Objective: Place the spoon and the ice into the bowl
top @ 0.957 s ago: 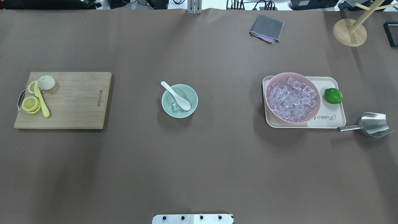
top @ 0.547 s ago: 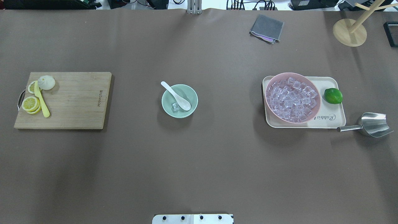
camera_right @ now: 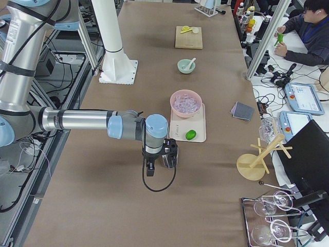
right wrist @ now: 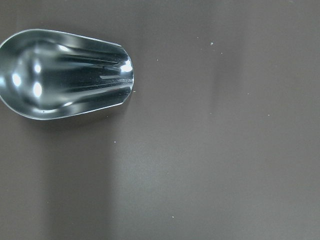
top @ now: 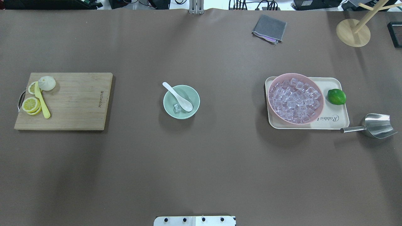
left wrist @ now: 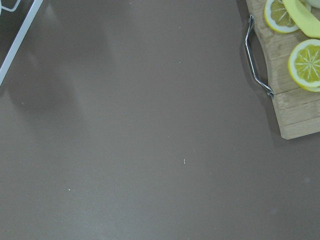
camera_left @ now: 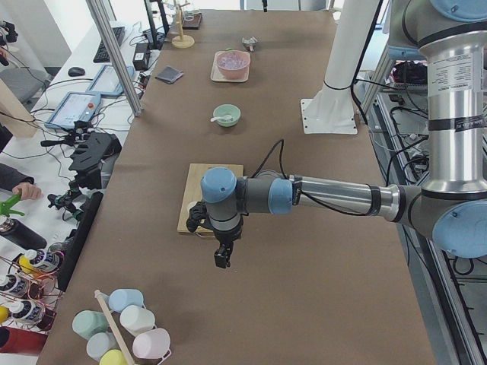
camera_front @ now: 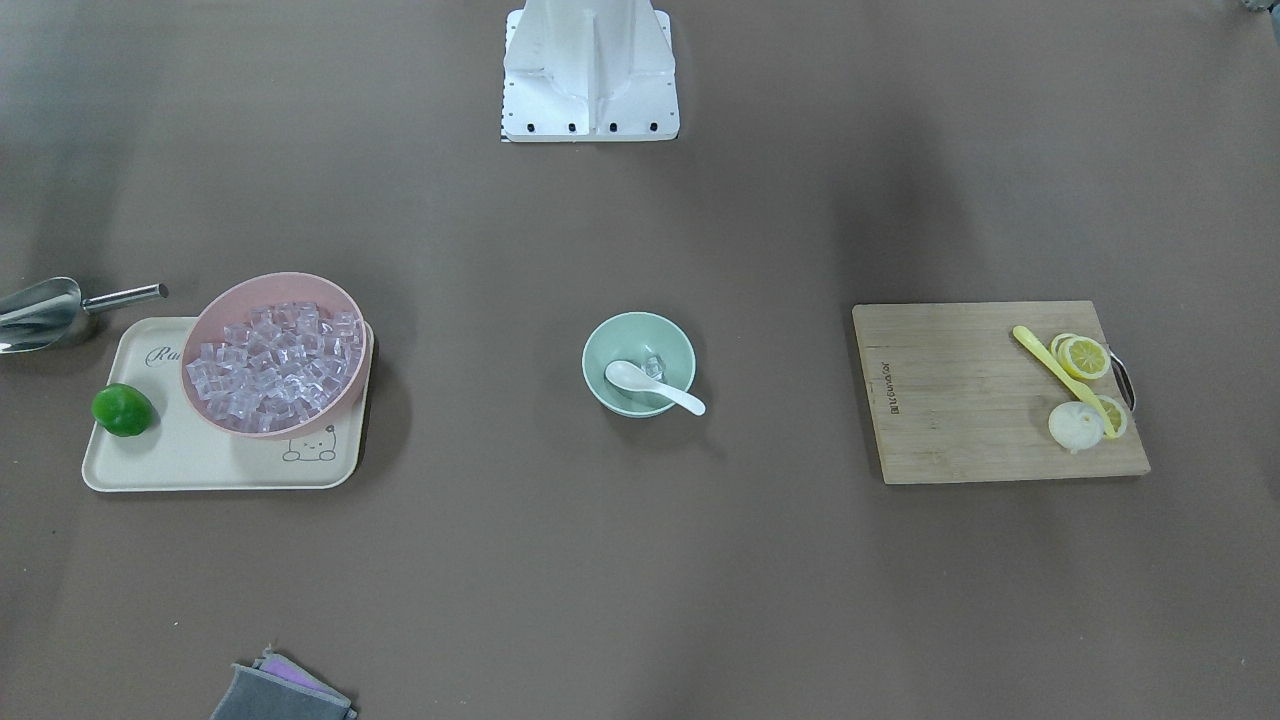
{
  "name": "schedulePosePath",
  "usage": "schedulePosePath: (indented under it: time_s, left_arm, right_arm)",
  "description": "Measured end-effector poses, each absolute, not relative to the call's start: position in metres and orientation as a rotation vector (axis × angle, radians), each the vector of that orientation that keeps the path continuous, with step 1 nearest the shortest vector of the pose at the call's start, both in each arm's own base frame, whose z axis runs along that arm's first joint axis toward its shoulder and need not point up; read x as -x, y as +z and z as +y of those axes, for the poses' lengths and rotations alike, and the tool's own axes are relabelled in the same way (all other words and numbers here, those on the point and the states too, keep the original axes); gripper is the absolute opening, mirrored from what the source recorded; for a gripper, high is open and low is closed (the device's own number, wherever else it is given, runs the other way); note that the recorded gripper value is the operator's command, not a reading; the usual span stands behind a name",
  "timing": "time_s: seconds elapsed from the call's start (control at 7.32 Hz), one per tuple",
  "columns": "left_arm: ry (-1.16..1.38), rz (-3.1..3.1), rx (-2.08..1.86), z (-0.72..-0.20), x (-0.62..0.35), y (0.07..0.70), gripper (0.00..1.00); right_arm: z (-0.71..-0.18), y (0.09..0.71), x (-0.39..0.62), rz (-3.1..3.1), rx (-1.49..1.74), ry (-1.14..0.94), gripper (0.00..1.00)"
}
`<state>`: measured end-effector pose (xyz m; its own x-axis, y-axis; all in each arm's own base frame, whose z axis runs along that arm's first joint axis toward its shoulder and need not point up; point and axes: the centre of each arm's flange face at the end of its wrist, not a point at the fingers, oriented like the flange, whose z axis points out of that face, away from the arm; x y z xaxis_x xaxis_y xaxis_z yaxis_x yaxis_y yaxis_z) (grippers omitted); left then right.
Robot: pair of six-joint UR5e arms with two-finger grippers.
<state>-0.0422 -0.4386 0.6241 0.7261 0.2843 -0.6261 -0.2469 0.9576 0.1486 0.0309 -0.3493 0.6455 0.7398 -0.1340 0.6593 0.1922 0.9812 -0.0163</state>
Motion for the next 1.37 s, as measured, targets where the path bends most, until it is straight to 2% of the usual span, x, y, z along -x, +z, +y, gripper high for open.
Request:
schedulePosePath:
  time_s: [1.37]
  left_arm:
    - [0.294,0.701,-0.058,-0.439,0.042,0.623,1.00]
  right_arm:
    - [-0.354,0.657,-0.029,-0.715,0.105,-0.178,1.00]
